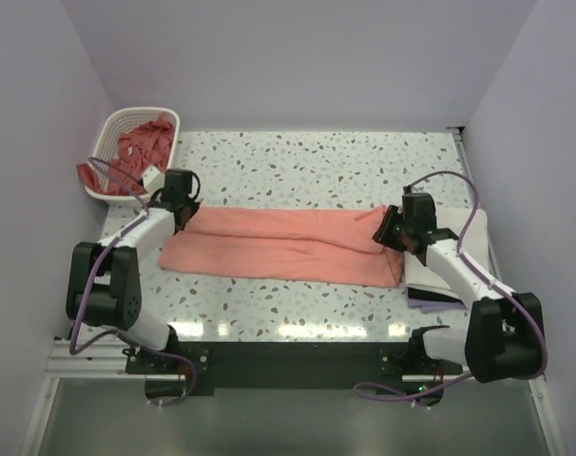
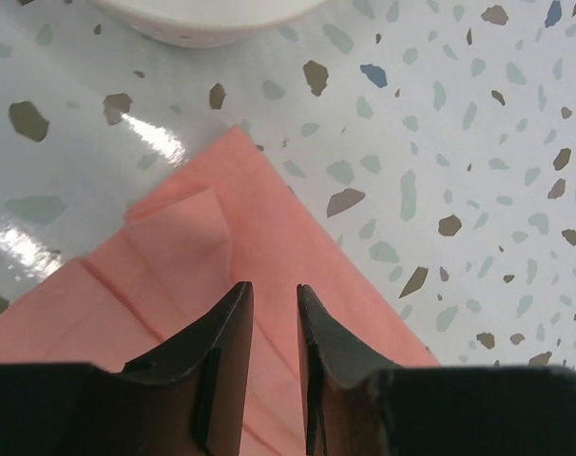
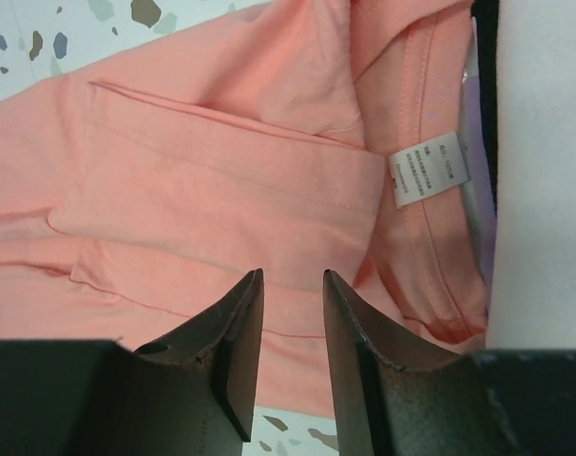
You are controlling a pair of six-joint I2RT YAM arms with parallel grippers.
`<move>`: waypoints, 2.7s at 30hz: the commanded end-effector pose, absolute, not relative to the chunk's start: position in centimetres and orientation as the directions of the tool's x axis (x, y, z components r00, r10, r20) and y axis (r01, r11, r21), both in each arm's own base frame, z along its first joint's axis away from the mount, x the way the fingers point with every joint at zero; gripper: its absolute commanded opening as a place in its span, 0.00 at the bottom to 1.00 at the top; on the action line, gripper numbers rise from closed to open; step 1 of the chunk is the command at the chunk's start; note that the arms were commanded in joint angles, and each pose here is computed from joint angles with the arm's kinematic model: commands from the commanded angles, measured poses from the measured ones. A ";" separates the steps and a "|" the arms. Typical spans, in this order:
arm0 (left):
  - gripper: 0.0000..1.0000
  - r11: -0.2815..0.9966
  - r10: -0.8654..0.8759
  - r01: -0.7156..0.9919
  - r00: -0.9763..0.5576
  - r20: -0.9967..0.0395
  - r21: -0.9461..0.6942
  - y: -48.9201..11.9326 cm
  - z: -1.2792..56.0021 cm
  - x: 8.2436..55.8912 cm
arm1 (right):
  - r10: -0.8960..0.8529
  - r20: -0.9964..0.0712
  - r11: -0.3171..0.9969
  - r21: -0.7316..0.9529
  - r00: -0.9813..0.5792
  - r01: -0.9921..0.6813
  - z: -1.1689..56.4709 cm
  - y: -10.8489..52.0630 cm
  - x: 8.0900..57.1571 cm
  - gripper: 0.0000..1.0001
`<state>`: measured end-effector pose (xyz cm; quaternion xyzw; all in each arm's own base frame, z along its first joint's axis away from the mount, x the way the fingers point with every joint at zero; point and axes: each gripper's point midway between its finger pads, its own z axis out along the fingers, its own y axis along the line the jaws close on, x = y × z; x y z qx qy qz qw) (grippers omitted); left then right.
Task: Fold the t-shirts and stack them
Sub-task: Fold the tshirt
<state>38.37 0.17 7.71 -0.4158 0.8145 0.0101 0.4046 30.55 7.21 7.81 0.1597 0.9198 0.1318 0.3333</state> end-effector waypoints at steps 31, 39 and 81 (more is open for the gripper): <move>0.29 0.677 -0.649 -0.688 -0.394 -0.650 -0.259 -1.2 4.9 41.1 | 0.076 -0.636 0.964 0.243 -0.768 -0.106 6.9 16.8 43.3 0.68; 0.29 0.680 -0.647 -0.685 -0.392 -0.654 -0.261 -1.1 5.2 40.9 | 0.074 -0.639 0.986 0.161 -0.766 -0.039 6.3 17.6 43.1 0.59; 0.29 0.663 -0.666 -0.701 -0.391 -0.635 -0.263 -0.4 4.3 40.0 | 0.041 -0.660 0.999 0.038 -0.750 0.022 6.5 19.5 43.1 0.33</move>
